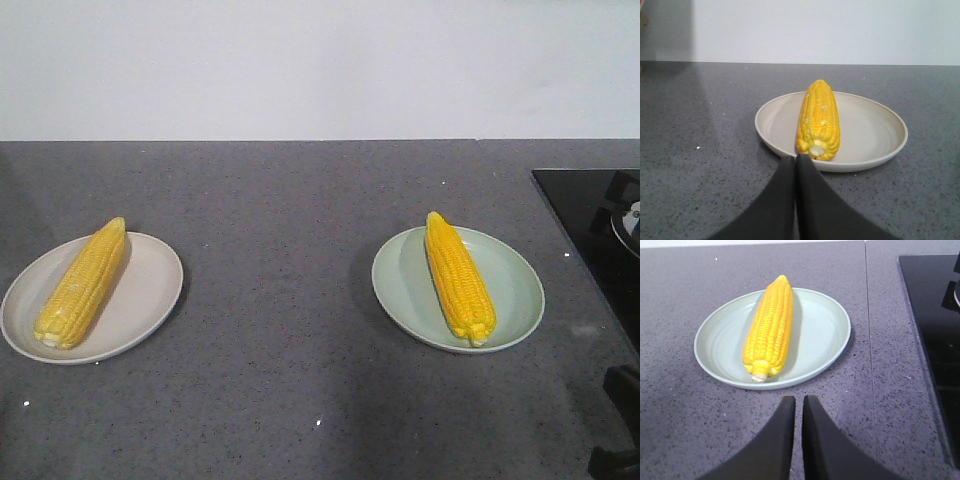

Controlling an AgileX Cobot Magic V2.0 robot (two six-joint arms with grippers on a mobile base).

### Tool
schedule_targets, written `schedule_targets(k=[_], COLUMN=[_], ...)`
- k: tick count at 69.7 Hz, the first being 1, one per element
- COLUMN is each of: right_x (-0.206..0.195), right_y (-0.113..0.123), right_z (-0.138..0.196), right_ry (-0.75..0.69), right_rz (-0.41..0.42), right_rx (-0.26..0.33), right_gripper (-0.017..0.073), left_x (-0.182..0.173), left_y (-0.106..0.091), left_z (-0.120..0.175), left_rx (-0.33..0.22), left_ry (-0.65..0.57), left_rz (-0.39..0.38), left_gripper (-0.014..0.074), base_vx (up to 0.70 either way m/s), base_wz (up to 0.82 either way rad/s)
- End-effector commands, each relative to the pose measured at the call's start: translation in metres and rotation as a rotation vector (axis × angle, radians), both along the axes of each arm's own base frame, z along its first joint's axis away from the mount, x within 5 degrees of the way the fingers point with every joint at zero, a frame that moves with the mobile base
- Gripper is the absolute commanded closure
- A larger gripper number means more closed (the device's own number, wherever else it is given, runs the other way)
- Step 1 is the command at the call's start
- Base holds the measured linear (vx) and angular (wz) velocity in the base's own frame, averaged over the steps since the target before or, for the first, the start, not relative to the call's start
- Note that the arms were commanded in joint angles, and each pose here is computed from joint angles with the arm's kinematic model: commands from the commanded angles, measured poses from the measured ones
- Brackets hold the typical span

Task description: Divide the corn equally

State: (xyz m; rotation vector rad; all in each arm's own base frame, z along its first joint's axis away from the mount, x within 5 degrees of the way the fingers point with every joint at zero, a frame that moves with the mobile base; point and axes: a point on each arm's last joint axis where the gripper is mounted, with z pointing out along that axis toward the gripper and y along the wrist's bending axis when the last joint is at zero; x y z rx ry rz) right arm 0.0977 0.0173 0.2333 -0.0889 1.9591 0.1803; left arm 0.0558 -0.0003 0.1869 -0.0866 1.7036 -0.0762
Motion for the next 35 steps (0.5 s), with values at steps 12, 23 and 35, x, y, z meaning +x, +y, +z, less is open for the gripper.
schedule_targets(k=[12, 23, 35], right_x=[-0.014, -0.025, -0.033], right_y=[-0.005, -0.008, -0.011], right_z=[-0.008, -0.023, -0.036], right_ry=[-0.144, -0.177, -0.222], right_rz=[-0.032, -0.041, -0.065], right_rx=[-0.006, 0.0, -0.035], right_gripper=[0.0571, 0.0571, 0.0571], left_x=[0.0, 0.0, 0.0], left_y=[0.0, 0.0, 0.0], left_z=[0.006, 0.006, 0.006], left_rx=[-0.018, -0.018, -0.018], left_ry=[-0.085, -0.085, -0.085], left_rz=[0.006, 0.006, 0.006], left_gripper=[0.0603, 0.0603, 0.0603], base_vx=[0.0, 0.0, 0.0], base_wz=[0.0, 0.0, 0.0])
